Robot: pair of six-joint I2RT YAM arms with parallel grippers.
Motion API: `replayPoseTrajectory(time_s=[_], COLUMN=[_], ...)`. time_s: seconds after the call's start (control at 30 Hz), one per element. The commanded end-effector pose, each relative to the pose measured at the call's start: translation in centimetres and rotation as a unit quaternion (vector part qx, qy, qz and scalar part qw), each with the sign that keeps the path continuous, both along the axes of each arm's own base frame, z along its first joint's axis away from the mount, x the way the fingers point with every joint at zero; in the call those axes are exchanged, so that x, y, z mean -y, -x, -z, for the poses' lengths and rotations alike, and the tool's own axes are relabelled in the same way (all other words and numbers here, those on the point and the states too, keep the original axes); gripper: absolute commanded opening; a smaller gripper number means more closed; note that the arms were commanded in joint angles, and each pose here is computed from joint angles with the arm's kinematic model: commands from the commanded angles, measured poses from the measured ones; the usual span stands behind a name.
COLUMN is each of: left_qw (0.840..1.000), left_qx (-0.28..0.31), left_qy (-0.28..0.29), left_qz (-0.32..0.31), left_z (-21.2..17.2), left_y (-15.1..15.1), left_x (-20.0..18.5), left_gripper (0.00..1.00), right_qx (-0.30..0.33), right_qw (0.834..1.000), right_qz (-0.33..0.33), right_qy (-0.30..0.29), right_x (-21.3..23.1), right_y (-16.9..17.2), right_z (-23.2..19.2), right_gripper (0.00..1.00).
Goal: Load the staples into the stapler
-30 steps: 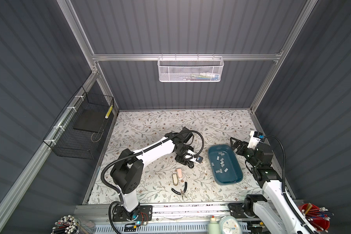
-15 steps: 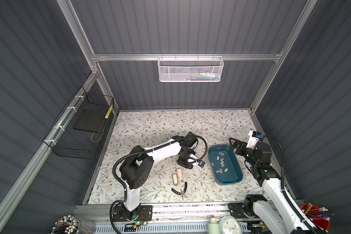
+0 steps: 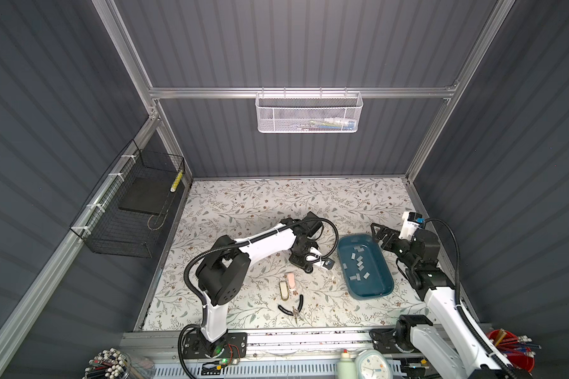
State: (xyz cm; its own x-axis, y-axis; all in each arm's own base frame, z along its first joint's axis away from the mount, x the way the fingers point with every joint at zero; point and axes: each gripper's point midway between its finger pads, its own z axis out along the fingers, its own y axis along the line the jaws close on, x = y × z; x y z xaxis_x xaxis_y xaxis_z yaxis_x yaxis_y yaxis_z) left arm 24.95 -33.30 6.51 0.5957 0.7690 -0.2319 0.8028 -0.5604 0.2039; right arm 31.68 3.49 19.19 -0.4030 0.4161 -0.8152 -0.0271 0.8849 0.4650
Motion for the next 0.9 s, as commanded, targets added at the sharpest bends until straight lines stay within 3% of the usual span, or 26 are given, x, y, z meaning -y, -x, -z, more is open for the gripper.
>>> replayPoseTrajectory(time_s=[0.0,0.23,0.43,0.63,0.73,0.87], left_qw=[1.0,1.0,0.999,0.999,0.999,0.999], left_qx=[0.003,0.01,0.007,0.003,0.006,0.008], left_qy=[-0.008,-0.026,-0.032,-0.041,-0.043,-0.035], left_qz=[0.003,0.0,0.0,0.001,0.002,0.002], left_z=[0.0,0.9,1.2,1.8,1.8,1.0], left_y=[0.2,-0.3,-0.3,-0.2,-0.4,-0.4], left_x=[-0.2,-0.6,-0.6,-0.7,-0.8,-0.5], left_gripper=[0.63,0.61,0.51,0.55,0.46,0.25], right_qx=[0.016,0.011,0.009,0.007,0.006,0.005], right_qw=[1.0,1.0,1.0,1.0,1.0,1.0], right_qz=[-0.006,-0.007,-0.008,-0.011,-0.011,-0.009], right_qy=[0.003,0.002,0.002,0.001,0.001,0.001], right_x=[-0.1,-0.2,-0.2,-0.3,-0.3,-0.2], right_y=[-0.4,-0.5,-0.6,-0.7,-0.7,-0.7], right_z=[-1.5,-1.3,-1.2,-1.1,-1.1,-1.0], right_gripper=[0.99,0.99,0.99,0.99,0.99,0.99])
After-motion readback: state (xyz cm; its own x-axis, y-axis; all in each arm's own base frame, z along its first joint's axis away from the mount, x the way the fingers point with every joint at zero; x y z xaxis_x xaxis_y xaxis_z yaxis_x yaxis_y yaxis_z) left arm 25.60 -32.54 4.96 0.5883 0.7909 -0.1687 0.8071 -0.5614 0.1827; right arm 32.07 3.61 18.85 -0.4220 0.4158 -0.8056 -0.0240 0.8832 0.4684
